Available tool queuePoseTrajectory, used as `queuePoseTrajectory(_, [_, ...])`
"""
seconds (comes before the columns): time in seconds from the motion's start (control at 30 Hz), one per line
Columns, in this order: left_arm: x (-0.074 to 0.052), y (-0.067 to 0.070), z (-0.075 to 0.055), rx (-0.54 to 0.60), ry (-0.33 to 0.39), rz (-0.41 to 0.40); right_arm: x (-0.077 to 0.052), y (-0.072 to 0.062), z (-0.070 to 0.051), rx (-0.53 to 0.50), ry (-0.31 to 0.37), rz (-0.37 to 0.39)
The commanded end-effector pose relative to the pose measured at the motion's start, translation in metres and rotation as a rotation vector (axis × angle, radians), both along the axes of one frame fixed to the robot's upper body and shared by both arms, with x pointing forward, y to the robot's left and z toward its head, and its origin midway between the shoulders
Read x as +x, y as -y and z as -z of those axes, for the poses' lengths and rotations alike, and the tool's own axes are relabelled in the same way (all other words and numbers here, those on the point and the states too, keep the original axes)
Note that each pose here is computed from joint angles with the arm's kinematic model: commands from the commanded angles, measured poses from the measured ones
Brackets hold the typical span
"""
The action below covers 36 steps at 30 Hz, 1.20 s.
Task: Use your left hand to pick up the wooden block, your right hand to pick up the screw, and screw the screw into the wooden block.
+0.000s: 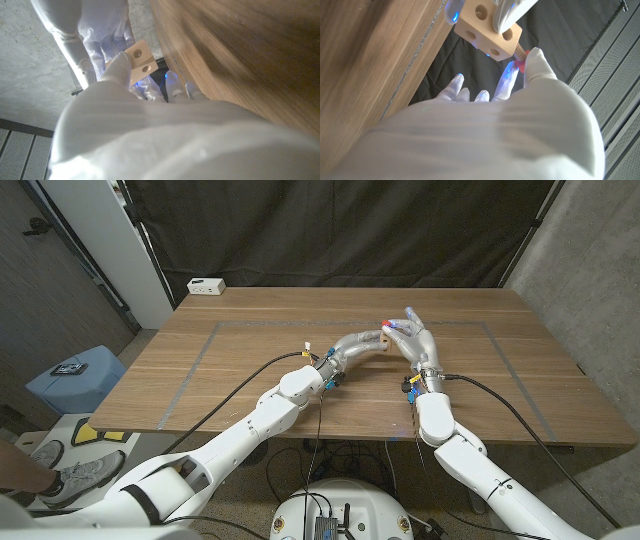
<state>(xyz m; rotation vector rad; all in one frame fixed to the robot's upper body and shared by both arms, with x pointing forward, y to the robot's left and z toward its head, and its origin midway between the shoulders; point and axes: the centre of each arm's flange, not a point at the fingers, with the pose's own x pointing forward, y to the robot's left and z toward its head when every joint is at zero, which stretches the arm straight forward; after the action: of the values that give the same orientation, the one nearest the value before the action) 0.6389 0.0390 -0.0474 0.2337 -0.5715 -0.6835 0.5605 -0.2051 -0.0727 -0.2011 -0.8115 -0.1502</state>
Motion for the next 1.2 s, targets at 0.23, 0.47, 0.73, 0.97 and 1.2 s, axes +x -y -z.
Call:
queuePoseTrajectory(0.23, [-0.0013, 0.0012, 0.0029, -0.001, -0.008, 0.002, -0.0011, 0.0030, 0.0046, -0.001, -0.009, -0.004])
queuePoseTrajectory(0.47, [-0.0007, 0.0014, 0.0031, -0.002, -0.008, 0.005, -0.0009, 0.0034, 0.0048, -0.003, -0.011, -0.002])
queuePoseTrajectory(0.73, [0.0014, 0.0020, 0.0027, 0.000, -0.013, 0.009, 0.0004, 0.0041, 0.0037, -0.003, -0.009, 0.000])
queuePoseTrajectory(0.97, [0.0030, 0.0020, 0.0024, 0.002, -0.016, 0.010, 0.0014, 0.0050, 0.0020, -0.002, -0.004, 0.003])
queuePoseTrajectory(1.2, [0.0043, 0.0017, 0.0022, 0.005, -0.019, 0.012, 0.0030, 0.0053, 0.0009, 0.005, 0.001, 0.001])
